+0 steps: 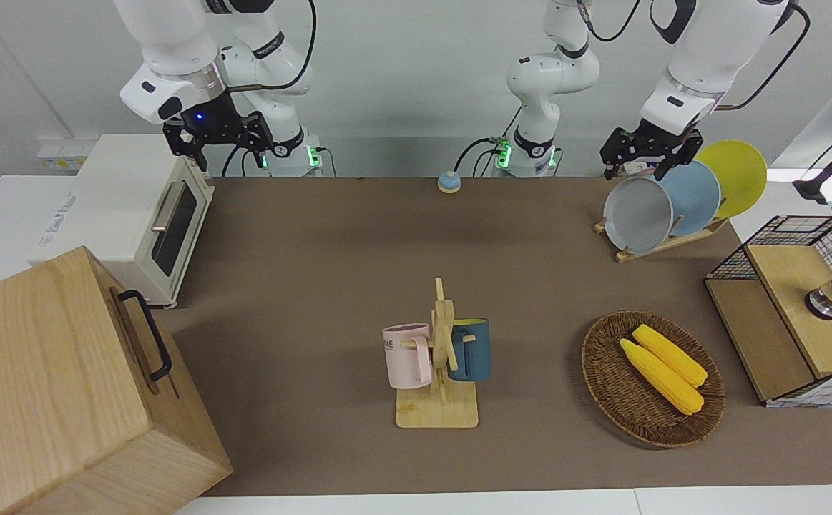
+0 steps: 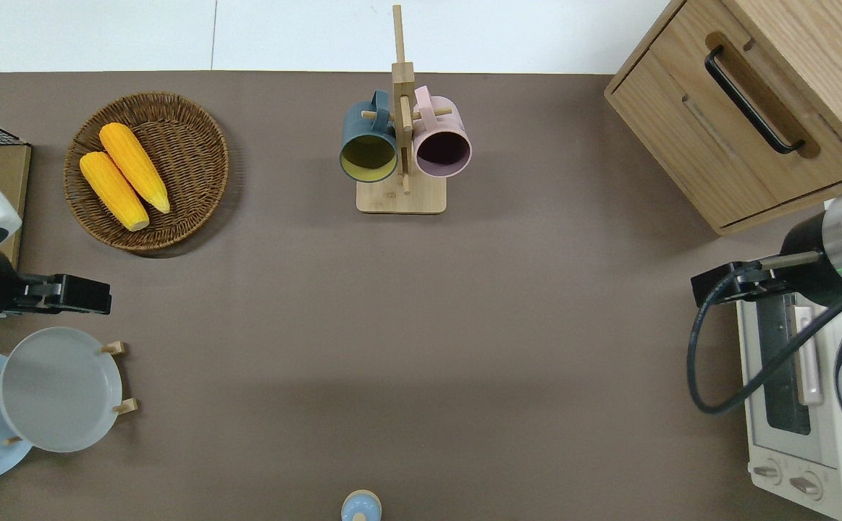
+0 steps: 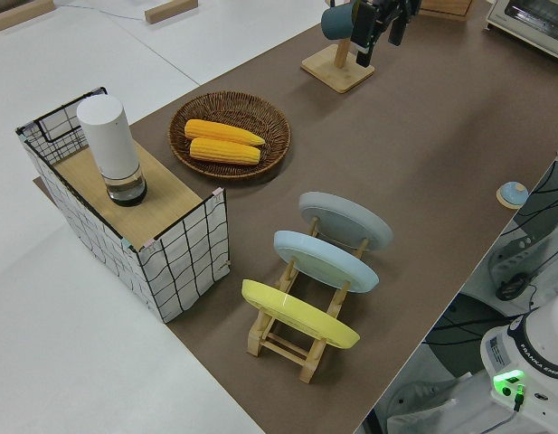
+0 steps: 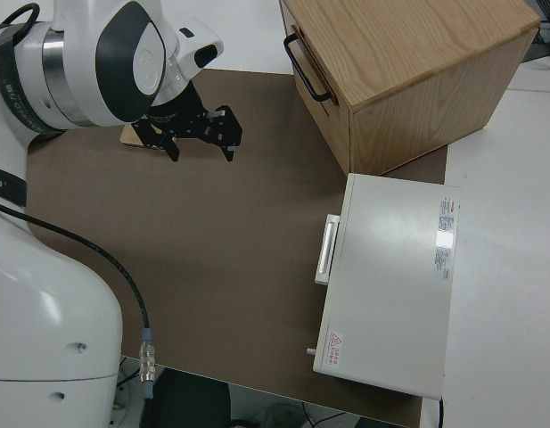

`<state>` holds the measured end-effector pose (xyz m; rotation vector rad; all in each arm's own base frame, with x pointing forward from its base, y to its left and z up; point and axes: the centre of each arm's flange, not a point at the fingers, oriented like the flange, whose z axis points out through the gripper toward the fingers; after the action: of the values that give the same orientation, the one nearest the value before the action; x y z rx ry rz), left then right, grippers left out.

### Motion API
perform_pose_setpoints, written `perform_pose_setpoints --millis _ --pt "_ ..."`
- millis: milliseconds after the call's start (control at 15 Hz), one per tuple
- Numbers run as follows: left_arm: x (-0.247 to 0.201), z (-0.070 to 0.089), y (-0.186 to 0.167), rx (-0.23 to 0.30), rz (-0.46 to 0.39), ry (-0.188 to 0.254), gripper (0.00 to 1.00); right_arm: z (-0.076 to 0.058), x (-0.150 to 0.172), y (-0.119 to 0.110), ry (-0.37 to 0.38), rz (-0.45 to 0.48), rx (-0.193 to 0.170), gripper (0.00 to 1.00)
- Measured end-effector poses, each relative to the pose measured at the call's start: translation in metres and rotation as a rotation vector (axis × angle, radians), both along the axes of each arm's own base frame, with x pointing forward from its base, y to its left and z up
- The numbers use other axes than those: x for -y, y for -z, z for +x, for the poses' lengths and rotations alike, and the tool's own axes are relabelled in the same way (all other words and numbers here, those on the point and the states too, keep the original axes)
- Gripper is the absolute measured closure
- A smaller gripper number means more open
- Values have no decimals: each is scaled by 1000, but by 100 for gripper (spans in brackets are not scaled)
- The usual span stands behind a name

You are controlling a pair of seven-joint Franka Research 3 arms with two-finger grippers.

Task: Pick gray plate from low plate rack and place it on table with left arm
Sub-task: 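Move the left gripper down toward the gray plate in the low rack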

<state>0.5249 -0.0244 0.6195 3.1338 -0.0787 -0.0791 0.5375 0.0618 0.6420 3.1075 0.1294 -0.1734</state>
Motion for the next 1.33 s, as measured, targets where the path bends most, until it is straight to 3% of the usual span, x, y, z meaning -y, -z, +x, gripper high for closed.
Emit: perform_pose_setpoints --millis 1000,1333 --pt "-3 1 2 -6 -1 -6 0 0 0 0 0 0 0 1" --pt "-4 -3 8 -48 0 -6 0 0 0 0 0 0 0 1"
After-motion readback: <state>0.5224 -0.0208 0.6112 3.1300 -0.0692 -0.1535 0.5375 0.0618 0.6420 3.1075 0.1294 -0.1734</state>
